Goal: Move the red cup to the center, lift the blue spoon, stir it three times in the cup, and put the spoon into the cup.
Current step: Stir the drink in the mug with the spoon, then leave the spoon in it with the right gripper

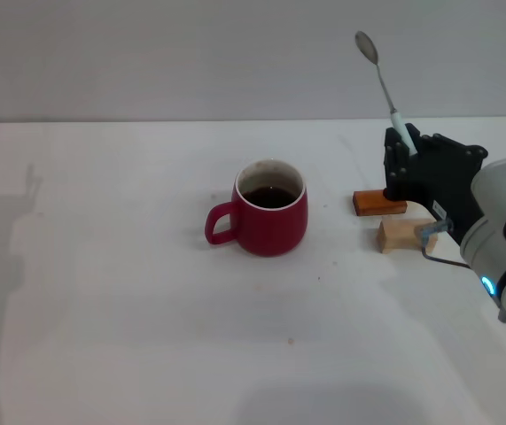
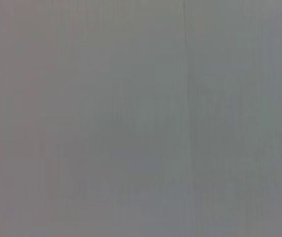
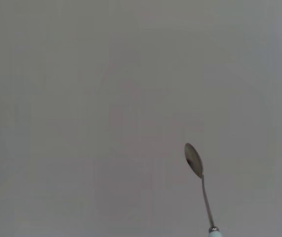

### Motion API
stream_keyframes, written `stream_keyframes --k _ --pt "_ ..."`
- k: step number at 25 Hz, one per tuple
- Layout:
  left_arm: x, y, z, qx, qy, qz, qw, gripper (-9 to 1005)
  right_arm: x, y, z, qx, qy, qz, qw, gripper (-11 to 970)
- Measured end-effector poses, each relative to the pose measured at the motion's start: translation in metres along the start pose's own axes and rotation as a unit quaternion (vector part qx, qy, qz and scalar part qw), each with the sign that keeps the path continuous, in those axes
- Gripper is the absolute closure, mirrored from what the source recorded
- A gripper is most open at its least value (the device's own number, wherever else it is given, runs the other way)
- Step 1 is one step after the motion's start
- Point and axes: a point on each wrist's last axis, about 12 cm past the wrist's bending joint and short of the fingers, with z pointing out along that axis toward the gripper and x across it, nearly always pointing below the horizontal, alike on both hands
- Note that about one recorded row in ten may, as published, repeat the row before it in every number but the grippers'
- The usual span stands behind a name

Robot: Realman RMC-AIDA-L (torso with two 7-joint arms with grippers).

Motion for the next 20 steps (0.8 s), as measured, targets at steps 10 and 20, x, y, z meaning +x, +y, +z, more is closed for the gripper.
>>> stream_keyframes --k 10,20 --pt "-0.001 -0.002 0.001 0.002 -0.001 -0.003 1.0 149 -0.017 -0.014 0.011 -0.032 -0.006 -0.019 0.999 826" --pt "-0.003 -0.006 0.004 0.007 -0.004 -0.002 1.0 149 -0.033 -0.026 0.025 -0.014 -0.03 -0.057 0.998 826"
